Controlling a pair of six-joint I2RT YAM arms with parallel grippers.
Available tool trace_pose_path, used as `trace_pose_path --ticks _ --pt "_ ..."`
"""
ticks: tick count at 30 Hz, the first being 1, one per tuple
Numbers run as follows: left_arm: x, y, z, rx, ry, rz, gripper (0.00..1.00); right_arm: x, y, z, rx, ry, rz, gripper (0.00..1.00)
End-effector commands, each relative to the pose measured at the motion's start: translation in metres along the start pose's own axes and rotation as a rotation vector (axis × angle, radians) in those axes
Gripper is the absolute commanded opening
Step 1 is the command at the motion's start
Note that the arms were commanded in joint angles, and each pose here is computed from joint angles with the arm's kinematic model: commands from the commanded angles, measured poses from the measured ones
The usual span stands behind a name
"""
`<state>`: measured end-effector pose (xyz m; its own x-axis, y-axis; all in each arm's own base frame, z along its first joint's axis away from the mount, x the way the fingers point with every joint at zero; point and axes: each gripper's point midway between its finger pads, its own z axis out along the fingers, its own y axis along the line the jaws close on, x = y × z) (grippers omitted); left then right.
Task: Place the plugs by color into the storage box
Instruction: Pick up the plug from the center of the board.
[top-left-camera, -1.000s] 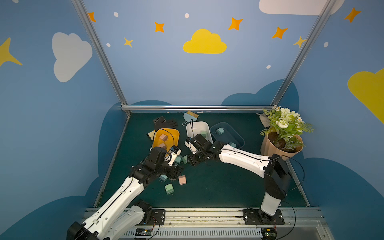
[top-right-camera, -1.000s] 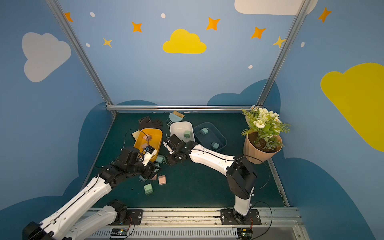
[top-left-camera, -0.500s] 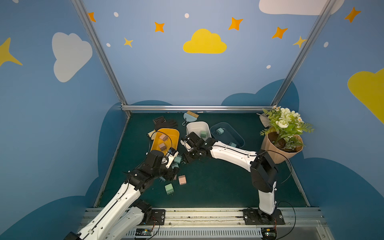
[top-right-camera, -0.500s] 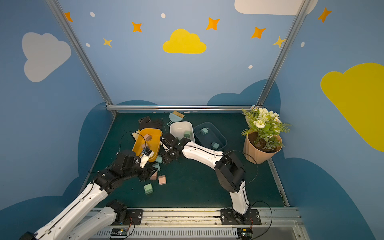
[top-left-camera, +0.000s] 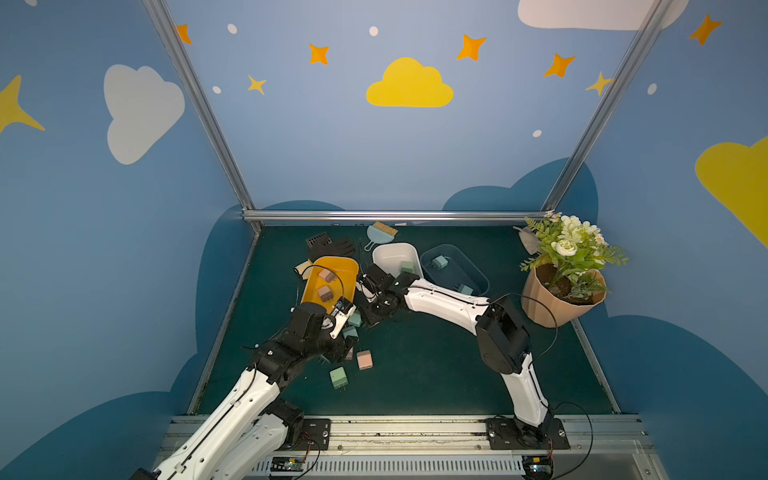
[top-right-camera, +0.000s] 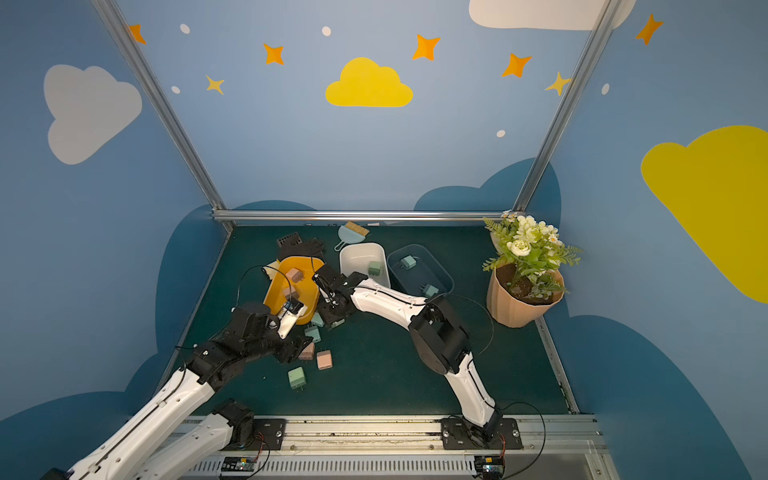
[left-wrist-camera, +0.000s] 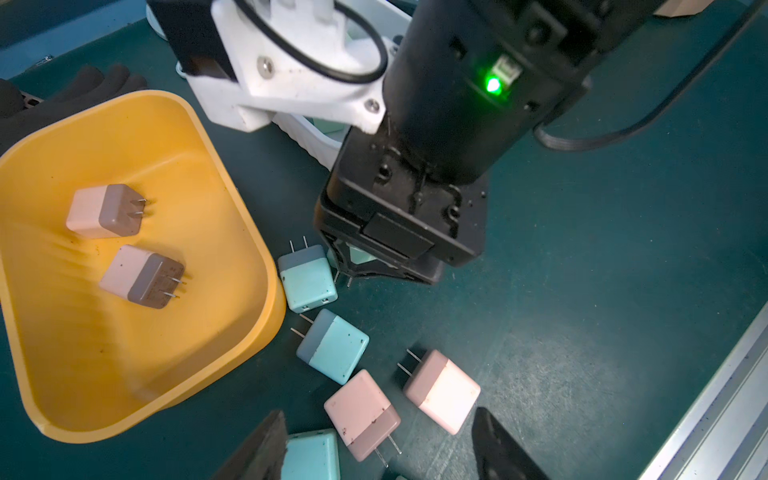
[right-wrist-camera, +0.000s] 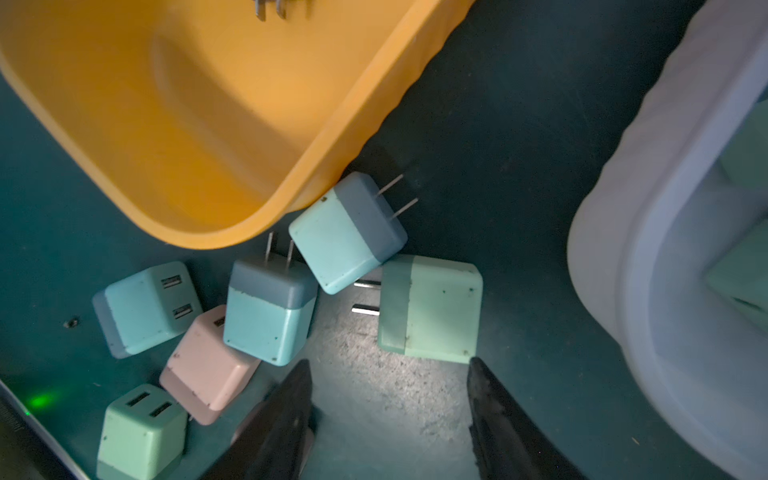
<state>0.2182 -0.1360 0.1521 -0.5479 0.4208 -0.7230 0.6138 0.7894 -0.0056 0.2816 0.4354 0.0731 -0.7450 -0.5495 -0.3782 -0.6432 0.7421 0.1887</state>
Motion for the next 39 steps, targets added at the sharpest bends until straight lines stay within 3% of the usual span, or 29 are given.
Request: trace_pose_path --ticks 1,18,30,39 --pt "-0.002 0.001 -0.004 -0.005 -0.012 0.019 0.71 0.005 -0.008 0.007 0.027 0.042 0.002 0.62" --pt "-0.008 0.008 -0.011 -0.047 -0.052 0.029 0.7 0.011 -0.009 0.026 0.017 0.089 0.007 0.62" --pt "-0.009 0.004 -0.01 -0.018 -0.064 0.03 0.7 0.012 -0.013 0.006 0.057 0.077 -0.007 0.61" --pt "-0.007 0.0 -0.01 0.0 -0.054 0.045 0.72 0.017 -0.02 0.025 0.065 0.122 -0.006 0.62"
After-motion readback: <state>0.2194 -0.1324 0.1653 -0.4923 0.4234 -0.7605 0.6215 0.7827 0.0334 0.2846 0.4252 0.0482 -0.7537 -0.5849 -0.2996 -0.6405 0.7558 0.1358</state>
